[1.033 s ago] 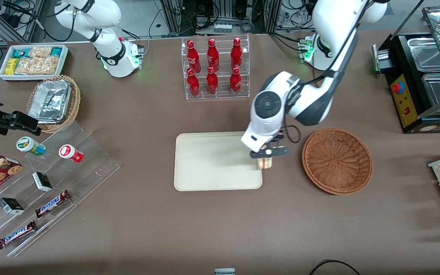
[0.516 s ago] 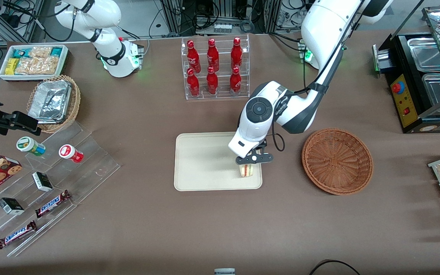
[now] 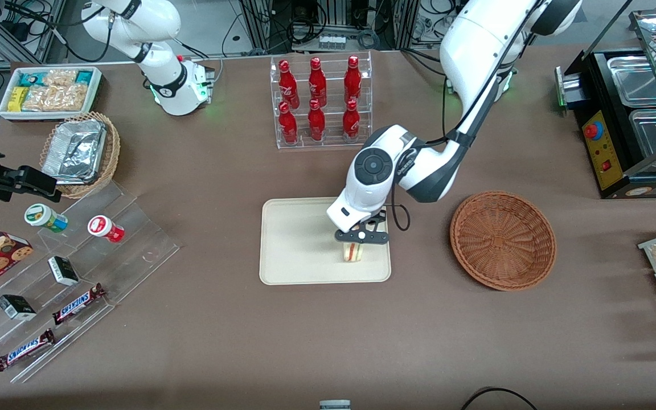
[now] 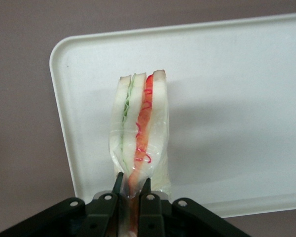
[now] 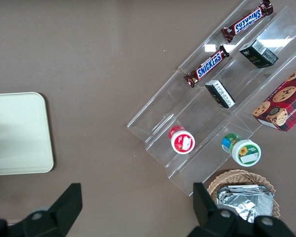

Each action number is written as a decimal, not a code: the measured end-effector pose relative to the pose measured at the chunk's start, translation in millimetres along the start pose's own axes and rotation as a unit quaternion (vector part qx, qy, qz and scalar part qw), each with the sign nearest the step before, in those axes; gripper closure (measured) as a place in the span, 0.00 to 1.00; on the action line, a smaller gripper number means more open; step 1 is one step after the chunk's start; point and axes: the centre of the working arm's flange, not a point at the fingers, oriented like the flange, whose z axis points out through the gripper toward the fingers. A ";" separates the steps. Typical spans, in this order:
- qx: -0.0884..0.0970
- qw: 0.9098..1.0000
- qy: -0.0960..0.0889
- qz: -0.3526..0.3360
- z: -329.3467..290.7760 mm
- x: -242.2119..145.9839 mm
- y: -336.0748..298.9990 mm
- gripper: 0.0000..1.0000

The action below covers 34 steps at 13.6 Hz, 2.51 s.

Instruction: Place sandwich from basket to tray

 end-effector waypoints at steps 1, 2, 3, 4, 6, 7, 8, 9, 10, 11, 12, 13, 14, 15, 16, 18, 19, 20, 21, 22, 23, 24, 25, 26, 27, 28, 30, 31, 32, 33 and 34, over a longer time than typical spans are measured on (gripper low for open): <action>0.009 1.000 -0.007 0.006 6.2 -3.0 1.0 0.86; 0.014 1.000 -0.011 0.009 10.4 -4.8 1.9 0.86; 0.016 1.000 -0.014 0.010 13.1 -5.5 2.2 0.86; 0.017 1.000 -0.015 0.011 15.4 -5.5 1.8 0.86; 0.016 1.000 -0.015 0.010 16.1 -3.1 2.5 0.86; 0.016 1.000 -0.015 0.010 16.1 -0.9 3.2 0.86; 0.016 1.000 -0.016 0.009 17.3 1.4 3.4 0.86; 0.017 1.000 -0.018 0.008 20.0 3.3 3.2 0.86; 0.018 1.000 -0.019 0.007 23.1 5.1 2.8 0.86; 0.019 1.000 -0.021 0.006 25.8 6.2 2.3 0.86; 0.019 1.000 -0.022 0.006 27.9 6.7 2.1 0.86; 0.020 1.000 -0.022 0.005 29.3 6.9 1.8 0.86; 0.020 1.000 -0.023 0.005 30.4 7.3 1.7 0.86; 0.020 1.000 -0.023 0.005 30.9 8.0 1.8 0.79; 0.020 1.000 -0.023 0.004 31.9 8.7 1.6 0.71; 0.020 1.000 -0.023 -0.005 33.1 9.5 1.5 0.51; 0.020 0.999 -0.022 -0.013 32.7 9.9 1.7 0.40; 0.019 0.999 -0.021 -0.019 31.3 10.9 2.2 0.31; 0.017 0.999 -0.018 -0.026 28.6 12.5 2.8 0.20; 0.016 0.999 -0.015 -0.032 25.4 14.5 3.2 0.08; 0.014 0.999 -0.012 -0.036 22.0 16.8 3.0 0.01; 0.012 0.999 -0.009 -0.039 18.5 19.6 2.3 0.00; 0.010 0.999 -0.005 -0.041 13.8 22.7 1.5 0.00; 0.009 0.999 -0.001 -0.043 6.8 26.1 -0.1 0.00; 0.012 0.999 0.002 -0.047 -2.7 30.1 -4.3 0.00; 0.016 0.998 0.004 -0.053 -16.3 34.5 -10.3 0.00; 0.015 0.998 0.017 -0.064 -51.7 42.1 -20.9 0.00; 0.010 0.997 0.027 -0.073 -70.8 46.5 -27.8 0.00; 0.007 0.996 0.035 -0.081 -89.0 50.9 -37.2 0.00; 0.007 0.995 0.038 -0.091 -105.7 54.2 -49.4 0.00; 0.009 0.994 0.040 -0.101 -122.2 57.5 -63.8 0.00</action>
